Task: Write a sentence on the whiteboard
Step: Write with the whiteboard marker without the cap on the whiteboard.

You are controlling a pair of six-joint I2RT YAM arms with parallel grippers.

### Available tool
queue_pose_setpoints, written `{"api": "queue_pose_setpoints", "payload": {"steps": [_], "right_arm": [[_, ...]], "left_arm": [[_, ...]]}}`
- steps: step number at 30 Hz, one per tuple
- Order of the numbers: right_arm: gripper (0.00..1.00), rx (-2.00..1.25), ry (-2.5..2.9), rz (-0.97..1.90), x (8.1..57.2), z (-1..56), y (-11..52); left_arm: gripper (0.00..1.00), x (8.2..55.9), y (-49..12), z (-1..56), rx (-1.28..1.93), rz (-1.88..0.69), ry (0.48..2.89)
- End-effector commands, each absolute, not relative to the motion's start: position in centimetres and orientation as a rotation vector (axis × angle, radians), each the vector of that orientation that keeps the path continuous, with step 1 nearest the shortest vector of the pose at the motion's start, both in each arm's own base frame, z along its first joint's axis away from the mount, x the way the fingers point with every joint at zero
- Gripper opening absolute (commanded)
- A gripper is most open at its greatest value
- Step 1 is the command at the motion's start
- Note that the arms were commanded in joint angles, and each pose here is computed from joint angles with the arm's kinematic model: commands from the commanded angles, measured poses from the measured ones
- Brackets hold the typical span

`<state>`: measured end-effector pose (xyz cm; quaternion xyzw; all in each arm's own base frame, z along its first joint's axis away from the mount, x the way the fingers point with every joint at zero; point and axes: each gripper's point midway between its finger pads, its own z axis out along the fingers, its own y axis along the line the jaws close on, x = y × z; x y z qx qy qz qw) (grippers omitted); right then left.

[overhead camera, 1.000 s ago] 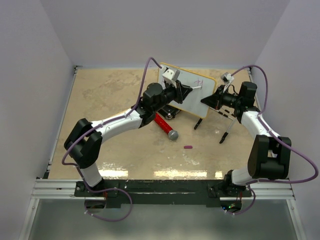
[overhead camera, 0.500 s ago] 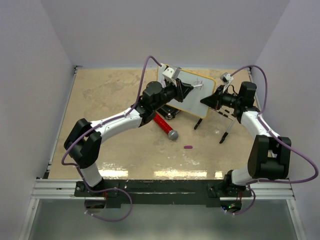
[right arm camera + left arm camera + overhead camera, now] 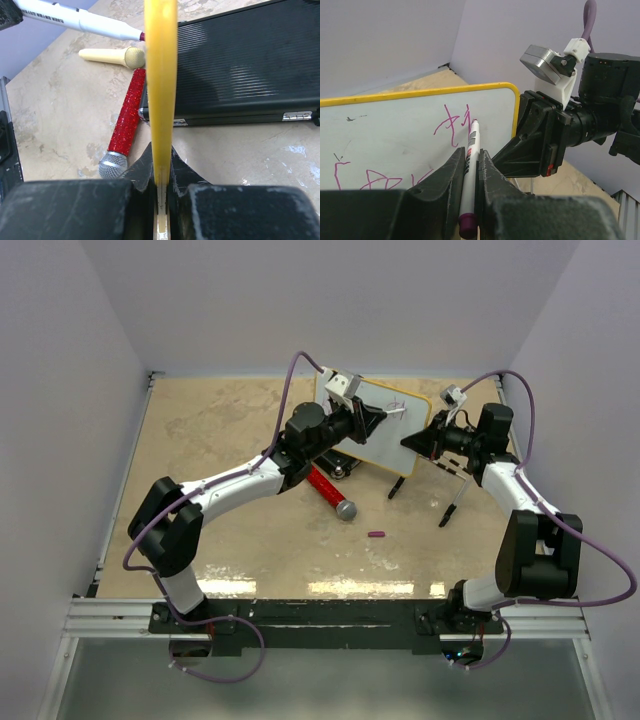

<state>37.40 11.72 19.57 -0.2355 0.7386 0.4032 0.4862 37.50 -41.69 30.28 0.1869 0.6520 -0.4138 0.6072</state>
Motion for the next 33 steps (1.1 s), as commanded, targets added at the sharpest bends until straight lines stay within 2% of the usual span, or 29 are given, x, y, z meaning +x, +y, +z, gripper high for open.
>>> {"api": "queue_pose_setpoints", "payload": {"steps": [1,15,33], "right_arm": [[0.0,-0.613,1.759,0.931,37.6,20.9,11.7],[0.0,-0.613,1.758,0.929,37.6,21.0,11.7],[0.0,-0.614,1.757,0.928,37.6,21.1,11.7]], "left_arm": [[0.0,37.7,-41.3,31.6,0.43,-0.94,1.471],[0.0,36.9,-40.9,28.9,0.448,-0.938,1.531],[0.0,38.1,-41.6,32.9,0.431,-0.938,1.455]]}}
